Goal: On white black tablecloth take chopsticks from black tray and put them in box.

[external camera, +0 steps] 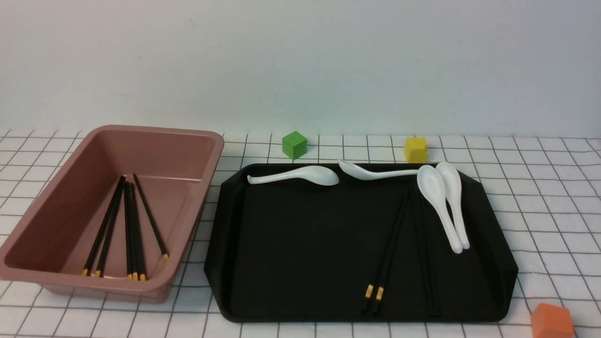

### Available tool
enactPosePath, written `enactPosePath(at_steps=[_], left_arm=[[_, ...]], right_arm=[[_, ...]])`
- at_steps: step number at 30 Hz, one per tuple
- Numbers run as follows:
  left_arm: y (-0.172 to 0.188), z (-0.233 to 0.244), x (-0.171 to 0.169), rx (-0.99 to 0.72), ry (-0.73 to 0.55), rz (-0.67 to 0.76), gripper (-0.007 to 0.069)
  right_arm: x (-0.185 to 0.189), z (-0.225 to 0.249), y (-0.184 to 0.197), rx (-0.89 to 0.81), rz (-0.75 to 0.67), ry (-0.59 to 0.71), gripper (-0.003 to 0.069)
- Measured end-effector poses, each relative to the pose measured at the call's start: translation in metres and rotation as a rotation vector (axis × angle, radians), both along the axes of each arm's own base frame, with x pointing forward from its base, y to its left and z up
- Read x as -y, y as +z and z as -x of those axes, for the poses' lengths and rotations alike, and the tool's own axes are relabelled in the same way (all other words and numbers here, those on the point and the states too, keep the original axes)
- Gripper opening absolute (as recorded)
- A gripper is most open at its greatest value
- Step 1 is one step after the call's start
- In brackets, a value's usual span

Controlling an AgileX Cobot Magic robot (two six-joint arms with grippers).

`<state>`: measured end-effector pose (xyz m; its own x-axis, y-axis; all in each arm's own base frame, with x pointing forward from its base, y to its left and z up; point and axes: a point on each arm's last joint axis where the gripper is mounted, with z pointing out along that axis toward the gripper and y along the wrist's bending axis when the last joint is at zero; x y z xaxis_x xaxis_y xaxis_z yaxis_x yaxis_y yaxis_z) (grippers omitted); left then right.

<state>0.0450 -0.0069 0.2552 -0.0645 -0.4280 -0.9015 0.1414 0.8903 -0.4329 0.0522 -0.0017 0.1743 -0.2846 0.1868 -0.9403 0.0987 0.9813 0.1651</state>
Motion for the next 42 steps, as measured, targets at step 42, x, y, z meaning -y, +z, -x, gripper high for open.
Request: enactPosePath(at_steps=[42], left_arm=[[-0.086, -0.007, -0.002, -0.316, 0.057, -0.045, 0.0023]], right_arm=[[0.0, 0.0, 0.0, 0.0, 0.0, 0.0, 0.024]])
